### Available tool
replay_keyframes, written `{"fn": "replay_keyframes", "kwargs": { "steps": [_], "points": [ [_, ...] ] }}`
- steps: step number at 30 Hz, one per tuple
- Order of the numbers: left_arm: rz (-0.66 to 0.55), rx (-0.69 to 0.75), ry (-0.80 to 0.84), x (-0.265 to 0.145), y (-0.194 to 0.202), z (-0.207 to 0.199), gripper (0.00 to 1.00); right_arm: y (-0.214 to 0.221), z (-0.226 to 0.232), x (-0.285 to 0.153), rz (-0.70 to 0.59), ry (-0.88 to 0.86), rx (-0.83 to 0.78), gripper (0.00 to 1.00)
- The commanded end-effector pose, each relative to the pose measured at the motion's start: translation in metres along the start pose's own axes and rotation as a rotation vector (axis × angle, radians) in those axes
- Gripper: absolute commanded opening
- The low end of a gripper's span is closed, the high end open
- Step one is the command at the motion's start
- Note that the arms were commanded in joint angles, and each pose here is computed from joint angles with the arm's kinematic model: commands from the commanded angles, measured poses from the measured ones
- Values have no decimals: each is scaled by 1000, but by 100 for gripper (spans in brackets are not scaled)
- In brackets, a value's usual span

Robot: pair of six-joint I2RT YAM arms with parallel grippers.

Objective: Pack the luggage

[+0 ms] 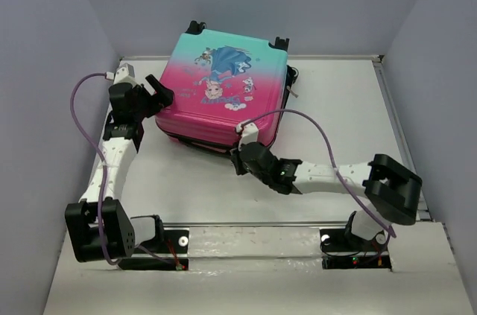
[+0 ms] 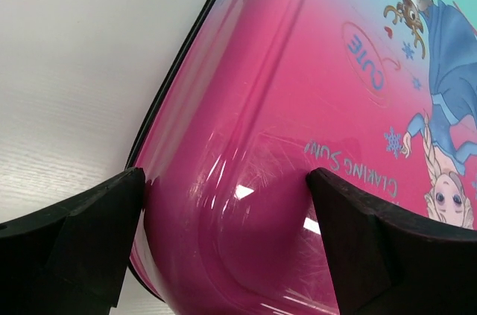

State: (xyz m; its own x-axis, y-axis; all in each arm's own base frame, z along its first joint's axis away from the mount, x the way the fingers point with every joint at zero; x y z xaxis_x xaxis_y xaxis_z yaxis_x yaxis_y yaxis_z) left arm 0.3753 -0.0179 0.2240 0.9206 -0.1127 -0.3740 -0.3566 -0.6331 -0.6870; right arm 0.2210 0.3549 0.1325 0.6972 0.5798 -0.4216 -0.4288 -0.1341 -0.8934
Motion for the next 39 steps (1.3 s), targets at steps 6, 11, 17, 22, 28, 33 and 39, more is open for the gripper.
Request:
{"fn": "replay_keyframes", "kwargs": {
  "steps": [6,11,17,22,28,33,39],
  "points": [
    [305,32,350,-34,75,-76,97,-70,139,60,-149,-255,-180,7],
    [313,100,384,-64,67,-86,98,-94,174,86,-249,-340,-224,7],
    [228,159,307,-83,46,-79,99,-99,210,109,-373,-476,-158,7],
    [300,88,429,-90,60,-93,99,-95,196,73,-416,-527,-105,7],
    [296,98,444,-94,69,-87,99,-44,142,5,-207,-518,-149,48],
    [254,102,368,-82,73,-69,99,-23,86,-41,53,-326,-211,92],
    [203,130,280,-73,71,-59,99,-111,-28,-87,-121,-66,-41,100]
  ]
}}
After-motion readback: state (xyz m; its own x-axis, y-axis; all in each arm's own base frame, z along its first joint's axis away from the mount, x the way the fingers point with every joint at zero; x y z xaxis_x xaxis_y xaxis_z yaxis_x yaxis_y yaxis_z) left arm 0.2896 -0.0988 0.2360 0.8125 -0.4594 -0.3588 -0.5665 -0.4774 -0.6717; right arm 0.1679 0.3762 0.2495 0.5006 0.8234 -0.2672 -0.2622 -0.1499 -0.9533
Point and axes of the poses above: each gripper's point midway between its finger pads, its own x axis out along the fingers, its own z axis along the line the jaws close on, y = z × x, the point moved 2 cm from there along -x, back along the fingers, and after that the axes turned 8 degrees about -x, right-handed, at the moved point
